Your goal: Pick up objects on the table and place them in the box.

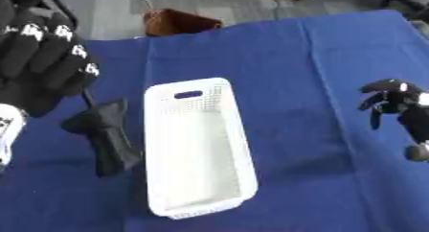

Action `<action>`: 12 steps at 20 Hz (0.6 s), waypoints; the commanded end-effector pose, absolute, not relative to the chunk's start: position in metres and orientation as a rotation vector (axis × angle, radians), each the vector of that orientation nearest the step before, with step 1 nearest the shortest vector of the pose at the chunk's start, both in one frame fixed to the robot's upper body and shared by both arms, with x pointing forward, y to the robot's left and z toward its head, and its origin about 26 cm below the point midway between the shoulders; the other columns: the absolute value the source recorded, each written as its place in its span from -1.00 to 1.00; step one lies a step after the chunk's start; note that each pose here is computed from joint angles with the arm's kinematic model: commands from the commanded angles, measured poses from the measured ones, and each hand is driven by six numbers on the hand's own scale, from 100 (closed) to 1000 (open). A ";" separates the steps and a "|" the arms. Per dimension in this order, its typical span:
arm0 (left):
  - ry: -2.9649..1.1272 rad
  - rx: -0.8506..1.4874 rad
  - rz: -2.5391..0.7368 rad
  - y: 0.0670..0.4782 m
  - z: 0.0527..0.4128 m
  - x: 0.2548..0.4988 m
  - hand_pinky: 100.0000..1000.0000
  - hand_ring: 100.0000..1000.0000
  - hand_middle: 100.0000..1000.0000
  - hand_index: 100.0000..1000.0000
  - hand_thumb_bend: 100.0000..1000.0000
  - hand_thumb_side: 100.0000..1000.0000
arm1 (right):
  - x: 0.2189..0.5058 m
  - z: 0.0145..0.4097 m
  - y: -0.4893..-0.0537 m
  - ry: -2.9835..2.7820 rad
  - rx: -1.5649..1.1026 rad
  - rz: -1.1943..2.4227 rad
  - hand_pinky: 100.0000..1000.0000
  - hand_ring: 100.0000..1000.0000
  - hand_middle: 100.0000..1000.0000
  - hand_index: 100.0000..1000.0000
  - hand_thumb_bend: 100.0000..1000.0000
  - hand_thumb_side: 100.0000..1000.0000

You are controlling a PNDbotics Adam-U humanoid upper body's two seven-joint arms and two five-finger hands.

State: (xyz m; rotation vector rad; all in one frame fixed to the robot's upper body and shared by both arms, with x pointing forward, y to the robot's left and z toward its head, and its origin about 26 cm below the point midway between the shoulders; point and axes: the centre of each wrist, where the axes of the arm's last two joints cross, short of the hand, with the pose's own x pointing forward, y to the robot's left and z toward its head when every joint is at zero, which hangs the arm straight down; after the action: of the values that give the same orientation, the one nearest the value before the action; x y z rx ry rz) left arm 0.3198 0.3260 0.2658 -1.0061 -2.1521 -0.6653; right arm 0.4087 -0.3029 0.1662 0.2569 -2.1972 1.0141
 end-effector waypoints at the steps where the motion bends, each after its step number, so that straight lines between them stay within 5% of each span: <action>1: -2.126 -0.987 -0.702 0.330 0.275 0.323 -1.00 -1.00 -1.00 -1.00 -1.00 0.17 | 0.411 0.180 -0.302 -2.300 0.254 1.425 -0.45 0.18 0.44 0.58 1.00 -0.02; 12: -2.008 -0.982 -0.697 0.341 0.272 0.344 -1.00 -1.00 -1.00 -1.00 -1.00 0.25 | 0.417 0.189 -0.285 -2.352 0.282 1.449 -0.44 0.18 0.44 0.58 1.00 -0.02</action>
State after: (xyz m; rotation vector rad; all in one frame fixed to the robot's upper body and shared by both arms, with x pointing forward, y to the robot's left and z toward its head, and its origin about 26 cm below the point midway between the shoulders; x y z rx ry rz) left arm 0.3453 0.3373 0.2612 -1.0113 -2.0070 -0.6606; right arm 0.4158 -0.2836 0.1779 0.2925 -2.2452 1.0309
